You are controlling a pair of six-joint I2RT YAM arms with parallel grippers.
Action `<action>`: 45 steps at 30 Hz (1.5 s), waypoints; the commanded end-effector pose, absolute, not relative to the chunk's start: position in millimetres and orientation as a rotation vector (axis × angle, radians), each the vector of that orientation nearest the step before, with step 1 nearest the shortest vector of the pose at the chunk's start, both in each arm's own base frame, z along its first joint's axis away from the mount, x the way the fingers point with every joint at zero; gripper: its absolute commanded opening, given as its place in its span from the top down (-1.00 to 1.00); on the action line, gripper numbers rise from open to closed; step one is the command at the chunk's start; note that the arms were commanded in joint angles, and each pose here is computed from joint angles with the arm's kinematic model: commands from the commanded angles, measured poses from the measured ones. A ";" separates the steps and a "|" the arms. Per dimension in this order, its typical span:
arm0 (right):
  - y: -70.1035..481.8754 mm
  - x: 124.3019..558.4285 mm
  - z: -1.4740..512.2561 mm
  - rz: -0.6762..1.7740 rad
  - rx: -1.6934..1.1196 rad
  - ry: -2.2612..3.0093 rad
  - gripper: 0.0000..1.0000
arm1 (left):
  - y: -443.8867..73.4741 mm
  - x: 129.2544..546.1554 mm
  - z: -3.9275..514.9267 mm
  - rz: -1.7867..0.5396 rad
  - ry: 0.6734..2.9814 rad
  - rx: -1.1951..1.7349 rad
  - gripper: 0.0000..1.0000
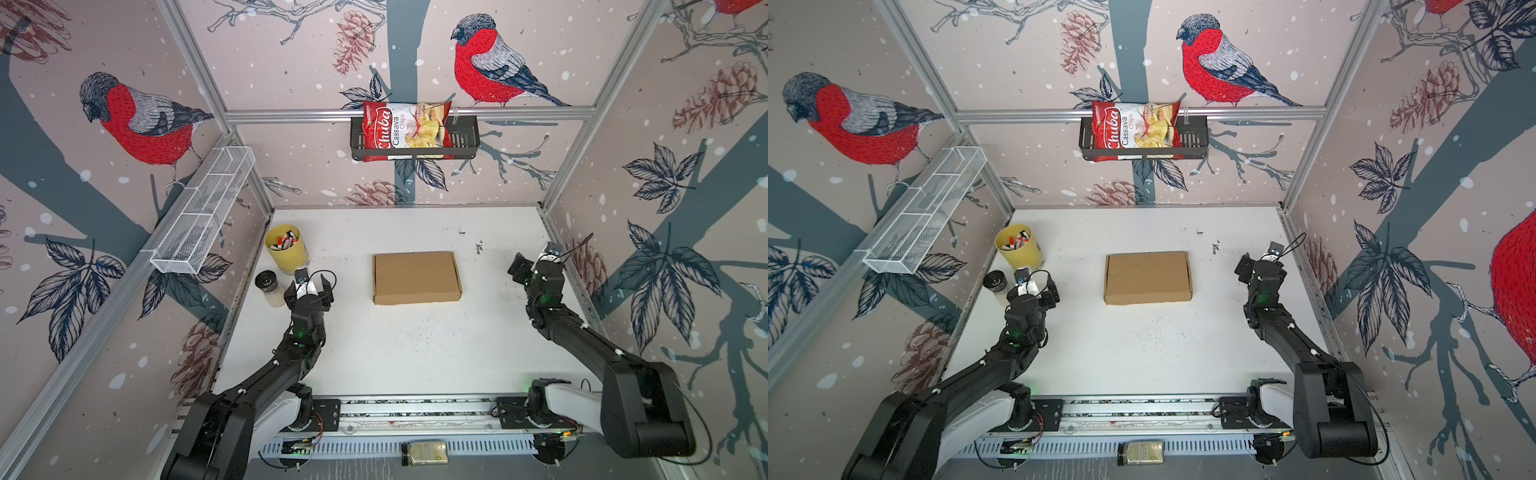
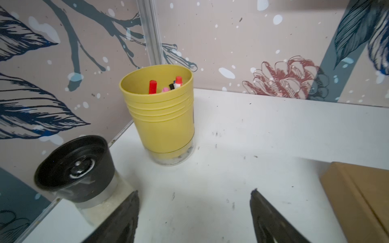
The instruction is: Fold the paper box
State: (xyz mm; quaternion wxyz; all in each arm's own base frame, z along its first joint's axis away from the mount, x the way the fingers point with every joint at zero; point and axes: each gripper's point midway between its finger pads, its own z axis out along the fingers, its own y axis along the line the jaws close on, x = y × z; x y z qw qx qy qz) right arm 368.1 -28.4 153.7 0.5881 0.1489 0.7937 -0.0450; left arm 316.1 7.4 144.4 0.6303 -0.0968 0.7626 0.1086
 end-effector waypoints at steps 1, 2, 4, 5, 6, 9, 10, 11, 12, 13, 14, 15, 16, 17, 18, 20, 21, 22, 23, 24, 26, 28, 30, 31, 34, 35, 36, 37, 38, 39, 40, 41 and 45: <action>-33.9 370.0 171.0 -0.124 0.310 1.708 -0.74 | 14.9 315.3 161.2 0.266 1.629 -0.230 -0.65; -34.5 369.2 166.5 -0.109 0.308 1.700 -0.74 | 13.3 314.6 161.0 0.240 1.602 -0.212 -0.66; -33.1 373.2 158.2 -0.104 0.261 1.707 -0.74 | 14.3 313.2 164.4 0.213 1.544 -0.199 -0.69; -31.4 375.9 157.4 -0.094 0.235 1.704 -0.74 | 13.9 314.1 166.4 0.201 1.520 -0.186 -0.71; -28.9 379.4 154.1 -0.072 0.214 1.723 -0.74 | 13.5 315.8 168.4 0.197 1.502 -0.176 -0.72; -23.2 382.5 142.9 -0.036 0.174 1.746 -0.78 | 10.3 322.0 176.0 0.216 1.444 -0.136 -0.76; -19.1 379.4 138.6 -0.022 0.149 1.734 -0.80 | 10.3 328.2 165.7 0.224 1.482 -0.134 -0.78; -16.1 376.4 132.8 -0.017 0.132 1.727 -0.84 | 8.8 334.2 158.6 0.230 1.510 -0.123 -0.78; -15.2 374.0 129.6 -0.030 0.130 1.716 -0.87 | 7.8 335.4 156.7 0.232 1.507 -0.114 -0.79; -14.5 372.1 126.3 -0.041 0.130 1.708 -0.88 | 6.6 335.1 154.4 0.226 1.501 -0.108 -0.78; -15.3 372.1 127.2 -0.053 0.131 1.690 -1.00 | 7.3 336.5 149.8 0.229 1.510 -0.114 -0.79; -15.5 371.6 127.0 -0.056 0.134 1.686 -0.99 | 11.6 337.1 151.4 0.256 1.496 -0.135 -0.83; -16.4 373.1 125.9 -0.056 0.142 1.700 -0.99 | 13.0 337.5 150.6 0.261 1.503 -0.152 -0.90; -17.3 375.2 123.3 -0.055 0.151 1.725 -0.99 | 14.1 341.5 145.9 0.261 1.533 -0.161 -0.91; -17.8 374.3 124.3 -0.055 0.150 1.713 -0.99 | 17.1 346.4 144.6 0.271 1.547 -0.181 -0.92; -17.3 374.5 123.5 -0.055 0.150 1.721 -0.99 | 25.7 354.5 140.0 0.304 1.576 -0.233 -0.93; -17.1 374.2 124.3 -0.054 0.150 1.714 -0.99 | 27.0 358.1 137.1 0.298 1.597 -0.241 -0.96; -17.6 374.1 124.6 -0.056 0.151 1.712 -0.99 | 28.4 359.8 136.7 0.295 1.600 -0.246 -0.96; -17.3 374.1 124.0 -0.055 0.150 1.717 -0.99 | 29.7 360.7 136.7 0.294 1.601 -0.248 -0.96; -17.3 374.2 124.0 -0.055 0.150 1.716 -0.99 | 29.9 361.2 135.9 0.292 1.606 -0.250 -0.96; -17.3 374.2 123.9 -0.055 0.150 1.717 -0.99 | 30.3 361.7 135.7 0.291 1.607 -0.251 -0.96; -17.0 374.4 124.2 -0.054 0.150 1.716 -0.99 | 30.3 361.5 135.3 0.291 1.609 -0.250 -0.96; -17.4 374.3 124.1 -0.055 0.151 1.716 -0.99 | 30.5 361.5 135.9 0.291 1.607 -0.251 -0.96; -17.3 374.4 124.7 -0.055 0.151 1.714 -0.99 | 30.5 361.4 136.0 0.291 1.606 -0.251 -0.96; -17.4 374.2 124.0 -0.055 0.151 1.717 -0.99 | 30.3 361.5 135.8 0.290 1.607 -0.250 -0.96; -17.4 374.3 124.5 -0.055 0.151 1.715 -0.99 | 30.6 361.5 136.0 0.291 1.606 -0.251 -0.96; -17.3 374.3 124.1 -0.055 0.150 1.716 -0.99 | 30.3 361.5 136.1 0.290 1.606 -0.250 -0.96; -17.5 374.3 124.1 -0.055 0.151 1.716 -0.99 | 30.5 361.4 135.8 0.291 1.607 -0.251 -0.96; -17.3 374.4 124.4 -0.055 0.150 1.716 -0.99 | 30.9 361.5 136.2 0.291 1.605 -0.253 -0.96; -17.4 374.3 124.1 -0.055 0.151 1.716 -0.99 | 30.6 361.5 135.9 0.291 1.606 -0.251 -0.96; -17.6 374.2 123.9 -0.055 0.151 1.717 -0.99 | 30.6 361.3 135.7 0.291 1.607 -0.251 -0.96; -17.3 374.5 124.3 -0.055 0.150 1.716 -0.99 | 30.5 361.4 136.1 0.291 1.606 -0.252 -0.96; -17.1 374.3 124.1 -0.054 0.150 1.717 -0.99 | 30.4 361.5 136.1 0.290 1.606 -0.251 -0.96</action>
